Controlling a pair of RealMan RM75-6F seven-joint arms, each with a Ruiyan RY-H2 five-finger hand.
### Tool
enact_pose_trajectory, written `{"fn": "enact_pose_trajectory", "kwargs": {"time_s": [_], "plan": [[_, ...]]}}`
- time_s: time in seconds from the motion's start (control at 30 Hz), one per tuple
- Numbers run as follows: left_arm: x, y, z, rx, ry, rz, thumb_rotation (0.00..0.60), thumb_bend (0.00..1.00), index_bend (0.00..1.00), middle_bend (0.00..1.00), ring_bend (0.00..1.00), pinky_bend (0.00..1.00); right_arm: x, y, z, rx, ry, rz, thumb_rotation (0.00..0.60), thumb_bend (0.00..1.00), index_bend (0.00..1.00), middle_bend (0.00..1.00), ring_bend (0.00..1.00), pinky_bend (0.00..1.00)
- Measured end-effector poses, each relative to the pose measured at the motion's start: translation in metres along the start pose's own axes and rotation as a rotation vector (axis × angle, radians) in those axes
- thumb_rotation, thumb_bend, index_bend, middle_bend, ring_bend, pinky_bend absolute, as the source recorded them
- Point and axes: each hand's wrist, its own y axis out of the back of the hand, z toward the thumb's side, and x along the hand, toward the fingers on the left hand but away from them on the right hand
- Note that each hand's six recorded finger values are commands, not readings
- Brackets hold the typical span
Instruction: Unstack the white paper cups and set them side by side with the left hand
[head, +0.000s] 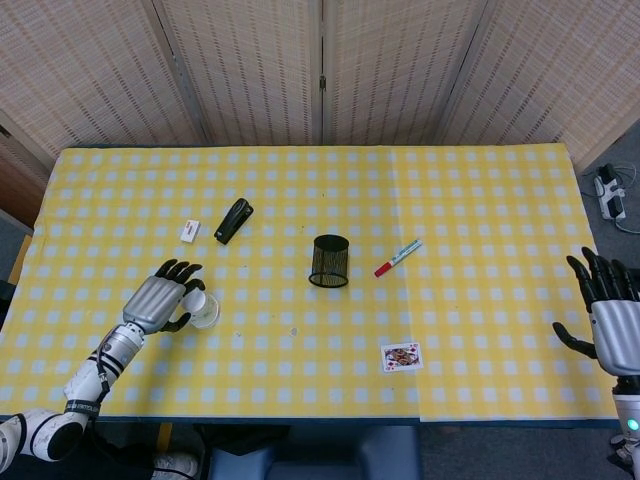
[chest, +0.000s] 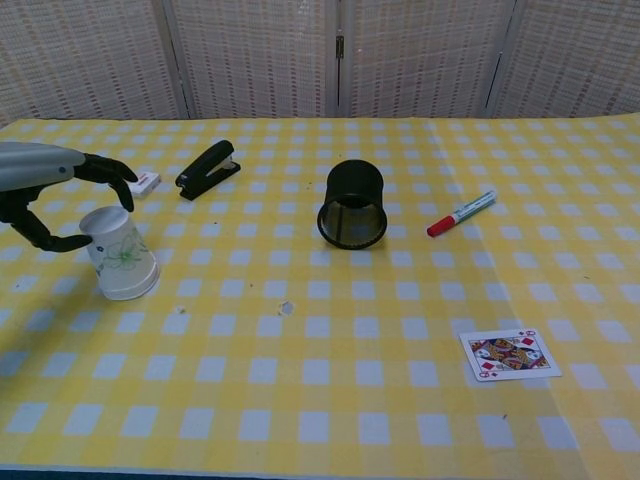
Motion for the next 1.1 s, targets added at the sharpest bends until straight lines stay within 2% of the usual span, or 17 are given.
{"fn": "enact_pose_trajectory", "kwargs": {"time_s": [0.27,0.57,0.83,1.0,1.1], "plan": [[-0.001,0.003,0.002,-0.002,-0.006,0.016,0.6,0.45,0.38,0.16,0.12,0.09,0.0,0.0,-0.001,-0.002,0.0,-0.003,0.6,0.26,0.0,0.0,0.0,0.0],[-0.008,0.019,0.007,0.002,-0.022,0.041,0.6,0.45,0.39,0.17,0.12,0.09,0.001,0.001,-0.001,-0.005,0.0,-0.007,0.6,0.26,0.0,0.0,0.0,0.0],[-0.021,0.04,0.007,-0.044,-0.027,0.068,0.6,0.45,0.39,0.17,0.13,0.09,0.001,0.001,-0.002,-0.01,0.001,-0.009,0.6,0.26,0.0,0.0,0.0,0.0],[-0.024,0.046,0.004,-0.087,-0.018,0.077,0.6,0.47,0.39,0.19,0.15,0.1,0.001,0.0,-0.003,-0.011,0.0,-0.008,0.6,0.26,0.0,0.0,0.0,0.0],[-0.022,0.043,0.003,-0.094,-0.015,0.072,0.6,0.48,0.39,0.21,0.18,0.12,0.001,0.0,-0.003,-0.012,0.001,-0.007,0.6,0.26,0.0,0.0,0.0,0.0]]}}
